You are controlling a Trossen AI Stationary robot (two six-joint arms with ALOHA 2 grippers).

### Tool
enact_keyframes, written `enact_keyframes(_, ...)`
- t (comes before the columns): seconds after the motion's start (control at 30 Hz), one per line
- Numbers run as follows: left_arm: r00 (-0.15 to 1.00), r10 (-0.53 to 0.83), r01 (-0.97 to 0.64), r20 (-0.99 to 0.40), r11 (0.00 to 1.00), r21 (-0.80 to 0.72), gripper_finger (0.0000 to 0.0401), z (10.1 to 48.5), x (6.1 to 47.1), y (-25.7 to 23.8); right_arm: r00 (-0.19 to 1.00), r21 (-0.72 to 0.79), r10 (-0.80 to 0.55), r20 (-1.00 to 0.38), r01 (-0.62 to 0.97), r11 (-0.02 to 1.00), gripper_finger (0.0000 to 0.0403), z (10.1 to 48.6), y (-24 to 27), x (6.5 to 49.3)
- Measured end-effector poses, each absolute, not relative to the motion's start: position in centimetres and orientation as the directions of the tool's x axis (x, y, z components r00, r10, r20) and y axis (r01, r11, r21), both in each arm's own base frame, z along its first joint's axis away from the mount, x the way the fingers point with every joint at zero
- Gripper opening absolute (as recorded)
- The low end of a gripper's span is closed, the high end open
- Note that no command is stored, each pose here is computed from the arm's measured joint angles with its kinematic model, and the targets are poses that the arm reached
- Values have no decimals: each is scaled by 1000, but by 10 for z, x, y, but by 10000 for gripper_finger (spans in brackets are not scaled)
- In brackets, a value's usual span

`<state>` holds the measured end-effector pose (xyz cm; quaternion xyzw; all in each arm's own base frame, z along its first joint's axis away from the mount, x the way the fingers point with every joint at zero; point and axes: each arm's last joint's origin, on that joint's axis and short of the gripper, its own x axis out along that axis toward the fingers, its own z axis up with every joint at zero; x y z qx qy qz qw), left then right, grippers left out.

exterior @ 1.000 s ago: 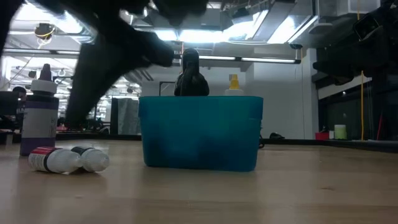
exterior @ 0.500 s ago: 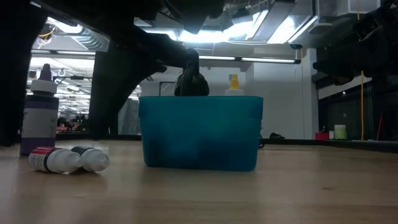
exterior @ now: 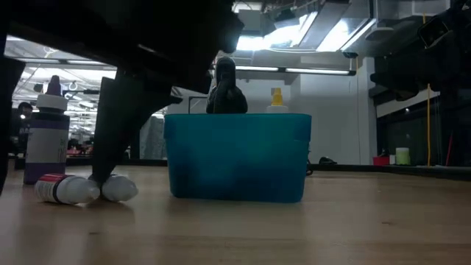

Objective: Pick & Place food coloring
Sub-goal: Put the red small food coloring bottle into the bin

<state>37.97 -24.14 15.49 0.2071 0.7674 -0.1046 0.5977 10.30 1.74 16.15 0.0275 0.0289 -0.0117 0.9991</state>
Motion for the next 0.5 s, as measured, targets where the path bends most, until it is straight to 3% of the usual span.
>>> enact_keyframes(0.5,-172,163,440,-971,895,72,253,154,380,-248,998,54,-22,-58,25,998,223,162,17,103)
